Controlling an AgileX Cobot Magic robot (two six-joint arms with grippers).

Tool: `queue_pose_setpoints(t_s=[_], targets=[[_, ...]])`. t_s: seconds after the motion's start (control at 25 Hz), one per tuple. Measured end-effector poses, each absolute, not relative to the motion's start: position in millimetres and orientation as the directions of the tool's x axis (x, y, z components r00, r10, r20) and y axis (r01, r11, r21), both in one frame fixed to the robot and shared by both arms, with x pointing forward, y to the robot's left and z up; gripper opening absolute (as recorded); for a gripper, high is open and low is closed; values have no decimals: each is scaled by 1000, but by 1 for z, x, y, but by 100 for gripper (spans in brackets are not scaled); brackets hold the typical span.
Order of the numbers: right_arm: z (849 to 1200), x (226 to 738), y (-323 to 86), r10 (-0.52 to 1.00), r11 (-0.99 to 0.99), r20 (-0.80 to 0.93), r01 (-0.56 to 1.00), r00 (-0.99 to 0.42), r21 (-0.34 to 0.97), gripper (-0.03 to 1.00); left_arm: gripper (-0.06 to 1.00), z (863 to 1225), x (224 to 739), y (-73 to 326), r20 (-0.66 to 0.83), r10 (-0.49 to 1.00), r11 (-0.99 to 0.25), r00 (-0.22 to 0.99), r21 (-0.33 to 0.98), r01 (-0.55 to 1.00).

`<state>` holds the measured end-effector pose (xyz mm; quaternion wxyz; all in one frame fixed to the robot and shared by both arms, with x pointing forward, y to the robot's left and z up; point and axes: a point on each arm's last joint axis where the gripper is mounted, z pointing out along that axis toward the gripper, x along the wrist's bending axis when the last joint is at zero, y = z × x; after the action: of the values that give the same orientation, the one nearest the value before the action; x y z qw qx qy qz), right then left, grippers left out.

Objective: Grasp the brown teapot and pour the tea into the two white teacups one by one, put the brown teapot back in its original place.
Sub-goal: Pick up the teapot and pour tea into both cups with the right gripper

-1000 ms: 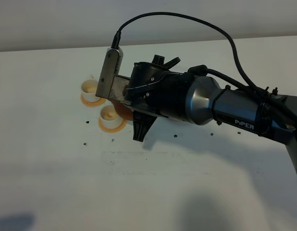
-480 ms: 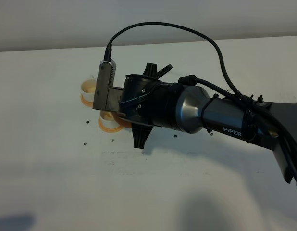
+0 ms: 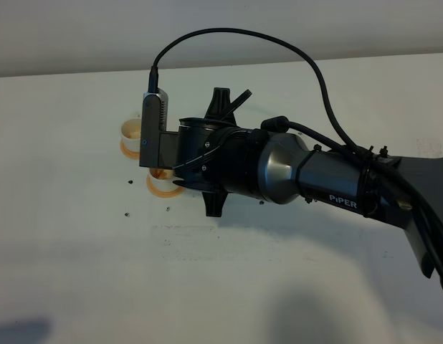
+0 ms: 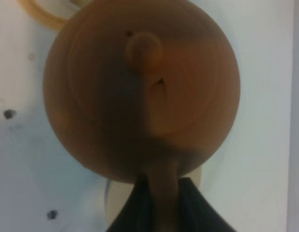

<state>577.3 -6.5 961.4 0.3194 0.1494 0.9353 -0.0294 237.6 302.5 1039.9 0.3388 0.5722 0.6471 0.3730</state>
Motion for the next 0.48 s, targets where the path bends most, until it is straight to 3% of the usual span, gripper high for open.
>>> queue_pose_setpoints(t_s=[0.48], targets=[[963, 579, -8, 236, 958, -628, 287, -741, 22, 9, 29, 1040, 238, 302, -12, 993, 67, -116, 870, 488]])
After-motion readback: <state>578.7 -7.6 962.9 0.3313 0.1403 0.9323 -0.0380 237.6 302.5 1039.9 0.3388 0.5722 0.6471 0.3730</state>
